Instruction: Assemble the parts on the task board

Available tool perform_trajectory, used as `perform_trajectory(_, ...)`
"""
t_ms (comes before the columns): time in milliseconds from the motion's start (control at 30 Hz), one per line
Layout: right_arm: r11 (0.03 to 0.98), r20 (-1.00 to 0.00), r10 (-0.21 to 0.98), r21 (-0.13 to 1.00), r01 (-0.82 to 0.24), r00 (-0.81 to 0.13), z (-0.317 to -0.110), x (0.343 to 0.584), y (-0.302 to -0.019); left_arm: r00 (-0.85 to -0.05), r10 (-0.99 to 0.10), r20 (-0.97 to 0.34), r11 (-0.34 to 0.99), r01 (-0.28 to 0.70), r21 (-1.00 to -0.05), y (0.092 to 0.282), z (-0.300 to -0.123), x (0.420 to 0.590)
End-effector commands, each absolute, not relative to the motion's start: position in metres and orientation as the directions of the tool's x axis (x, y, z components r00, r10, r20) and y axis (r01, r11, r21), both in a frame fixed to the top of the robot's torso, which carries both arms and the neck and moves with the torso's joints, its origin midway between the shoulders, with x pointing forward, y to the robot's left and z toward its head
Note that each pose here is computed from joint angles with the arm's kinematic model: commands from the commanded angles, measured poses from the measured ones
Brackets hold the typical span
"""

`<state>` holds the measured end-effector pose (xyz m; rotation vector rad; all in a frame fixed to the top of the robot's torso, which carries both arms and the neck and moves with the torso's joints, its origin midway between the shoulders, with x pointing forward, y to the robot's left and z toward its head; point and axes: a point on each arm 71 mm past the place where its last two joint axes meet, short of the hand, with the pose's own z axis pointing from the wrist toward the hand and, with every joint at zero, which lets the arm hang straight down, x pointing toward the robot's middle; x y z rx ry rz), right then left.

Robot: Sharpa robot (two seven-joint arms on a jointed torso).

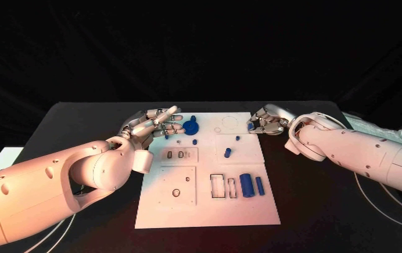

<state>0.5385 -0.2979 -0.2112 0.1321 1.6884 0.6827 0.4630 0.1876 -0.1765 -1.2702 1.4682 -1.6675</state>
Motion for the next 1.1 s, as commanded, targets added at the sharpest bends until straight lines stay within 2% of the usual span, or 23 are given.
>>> perform_trajectory(33, 0.836, -0.875, 0.414, 0.474, -0.276, -0.25, -0.213, 0.539, -0.298, -0.401, -0.87, 0.288, -0.241, -0.166, -0.956, 0.185, -0.175, 0.462)
perform_trajectory(467, 0.821, -0.869, 0.443, 0.492, -0.291, -0.219, -0.21, 0.538, -0.291, -0.401, -0.87, 0.288, -0.241, -0.166, -0.956, 0.185, -0.175, 0.462)
perform_trajectory(800, 0.796, -0.84, 0.522, 0.542, -0.27, -0.146, -0.191, 0.533, -0.281, -0.396, -0.873, 0.286, -0.239, -0.164, -0.957, 0.187, -0.176, 0.464)
perform_trajectory(1100, 0.785, -0.827, 0.528, 0.562, -0.26, -0.193, -0.177, 0.524, -0.241, -0.385, -0.879, 0.281, -0.237, -0.16, -0.958, 0.191, -0.177, 0.467)
